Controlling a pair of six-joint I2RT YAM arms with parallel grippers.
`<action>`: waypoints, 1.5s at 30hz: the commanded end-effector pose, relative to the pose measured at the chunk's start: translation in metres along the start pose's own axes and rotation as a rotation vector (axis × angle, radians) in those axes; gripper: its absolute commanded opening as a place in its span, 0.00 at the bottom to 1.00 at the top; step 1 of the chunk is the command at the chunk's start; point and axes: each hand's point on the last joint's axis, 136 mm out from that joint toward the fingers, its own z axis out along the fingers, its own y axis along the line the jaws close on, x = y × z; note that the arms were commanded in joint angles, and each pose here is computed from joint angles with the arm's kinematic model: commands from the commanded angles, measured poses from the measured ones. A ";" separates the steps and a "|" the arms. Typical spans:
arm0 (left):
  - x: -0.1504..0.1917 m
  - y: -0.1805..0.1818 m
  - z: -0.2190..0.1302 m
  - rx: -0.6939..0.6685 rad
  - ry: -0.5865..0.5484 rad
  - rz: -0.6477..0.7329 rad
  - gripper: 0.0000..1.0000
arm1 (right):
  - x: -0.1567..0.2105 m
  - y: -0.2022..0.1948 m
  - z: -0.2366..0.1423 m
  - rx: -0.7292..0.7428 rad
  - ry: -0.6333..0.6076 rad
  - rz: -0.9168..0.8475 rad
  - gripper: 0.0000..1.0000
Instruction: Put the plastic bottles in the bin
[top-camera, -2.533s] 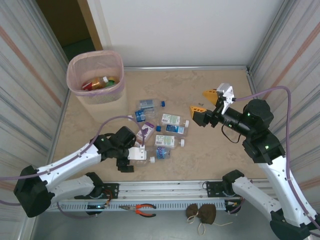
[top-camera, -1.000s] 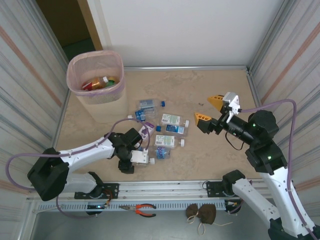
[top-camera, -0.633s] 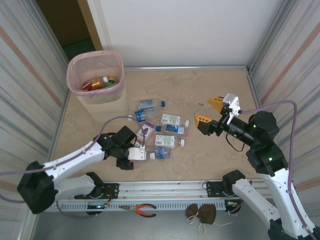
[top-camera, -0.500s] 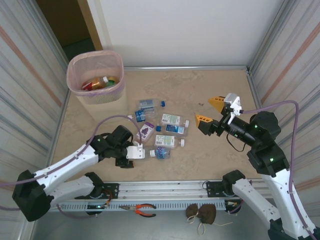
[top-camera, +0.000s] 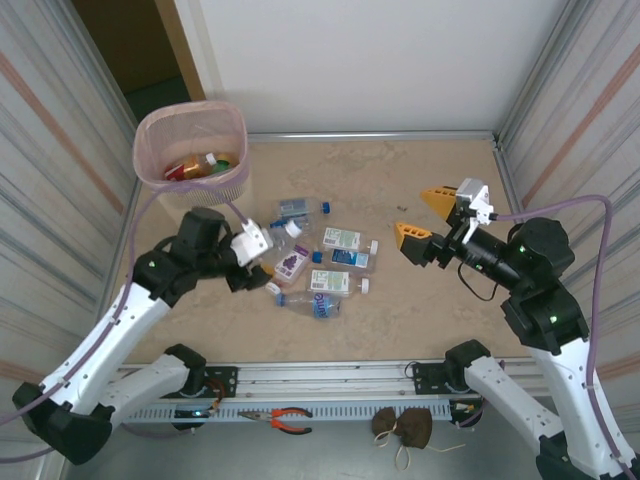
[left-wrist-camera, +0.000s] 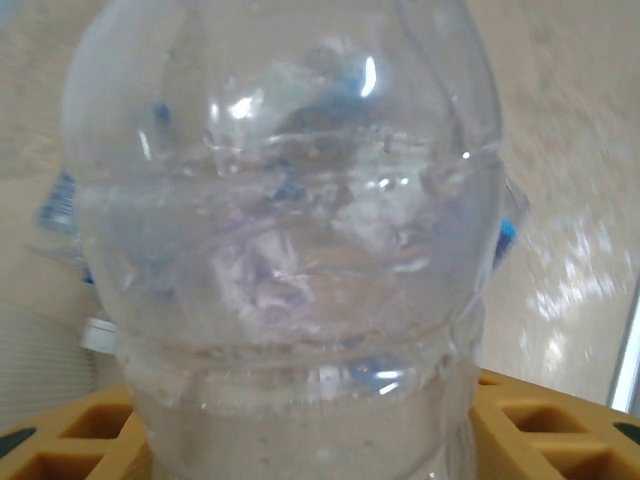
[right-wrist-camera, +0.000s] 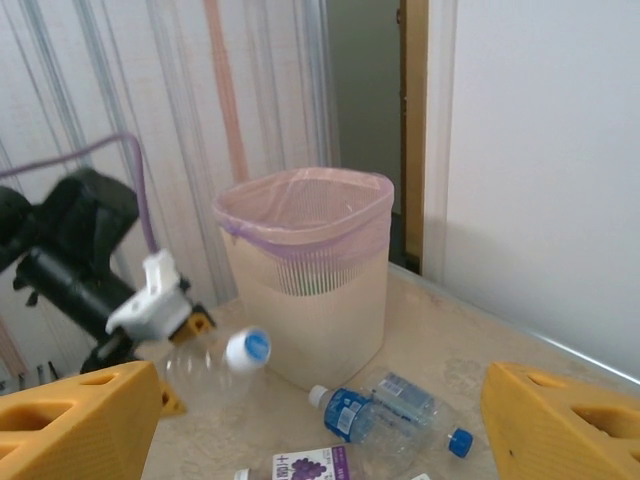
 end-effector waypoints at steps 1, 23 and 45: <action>-0.033 0.023 -0.022 -0.053 -0.045 -0.173 0.55 | -0.014 0.001 -0.001 0.004 -0.022 0.018 0.81; -0.116 0.214 -0.094 -0.377 -0.221 -0.739 0.54 | -0.024 0.009 0.015 -0.041 -0.015 0.026 0.78; 0.047 0.279 -0.027 -0.494 0.303 -1.049 0.57 | -0.021 0.015 0.025 -0.056 0.009 0.021 0.78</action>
